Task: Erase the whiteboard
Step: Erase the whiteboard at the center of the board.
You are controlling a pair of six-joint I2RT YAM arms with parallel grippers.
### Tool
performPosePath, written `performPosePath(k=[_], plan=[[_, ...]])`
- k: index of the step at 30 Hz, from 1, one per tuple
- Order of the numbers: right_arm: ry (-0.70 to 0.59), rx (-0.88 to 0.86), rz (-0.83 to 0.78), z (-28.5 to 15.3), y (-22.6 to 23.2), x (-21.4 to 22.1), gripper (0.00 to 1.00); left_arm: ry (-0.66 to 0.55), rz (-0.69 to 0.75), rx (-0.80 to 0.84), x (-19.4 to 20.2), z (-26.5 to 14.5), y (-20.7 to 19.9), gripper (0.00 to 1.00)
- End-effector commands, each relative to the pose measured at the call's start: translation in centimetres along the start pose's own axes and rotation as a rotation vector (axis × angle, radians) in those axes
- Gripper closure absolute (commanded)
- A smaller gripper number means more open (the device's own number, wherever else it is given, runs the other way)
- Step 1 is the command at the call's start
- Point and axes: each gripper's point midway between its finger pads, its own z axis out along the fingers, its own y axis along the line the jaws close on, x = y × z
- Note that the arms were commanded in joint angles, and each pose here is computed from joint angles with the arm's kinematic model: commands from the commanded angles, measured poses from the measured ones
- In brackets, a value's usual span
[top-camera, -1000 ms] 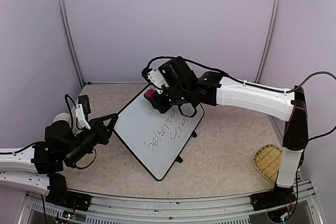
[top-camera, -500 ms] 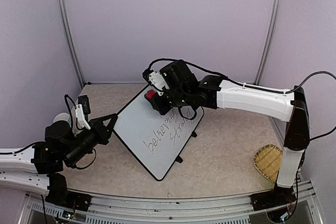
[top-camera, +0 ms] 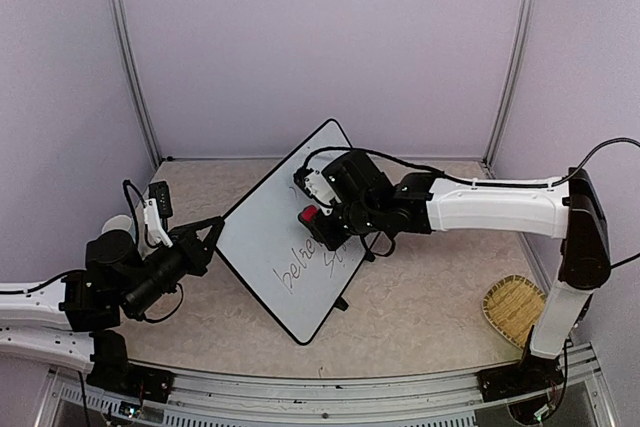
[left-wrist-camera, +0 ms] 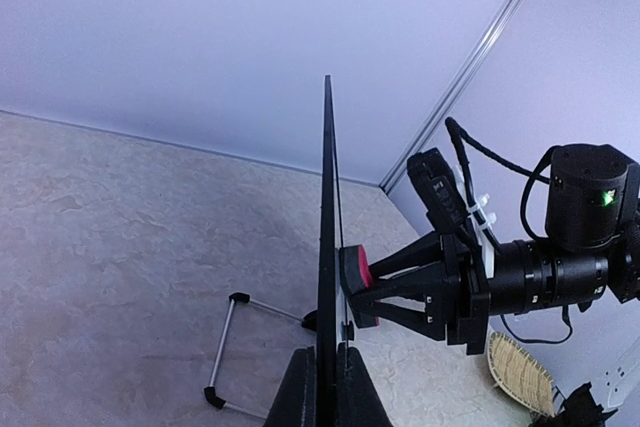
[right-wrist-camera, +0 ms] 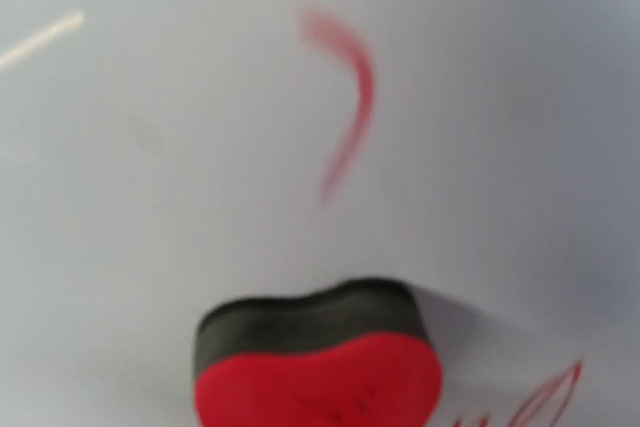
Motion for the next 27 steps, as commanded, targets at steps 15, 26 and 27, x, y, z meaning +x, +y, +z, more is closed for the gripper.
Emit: performPosePath(k=[15, 26, 27], plan=[[0.022, -0.025, 0.027, 0.2, 0.2, 0.1, 0.86, 0.214, 0.111, 0.121, 5.1, -0.5, -1.7, 1.00], [-0.037, -0.017, 0.014, 0.4, -0.2, -5.0, 0.85, 0.205, 0.108, 0.118, 4.9, -0.8, -1.4, 1.00], [-0.044, -0.021, 0.016, 0.4, -0.3, -5.5, 0.85, 0.206, 0.109, 0.119, 4.9, -0.8, -1.4, 1.00]])
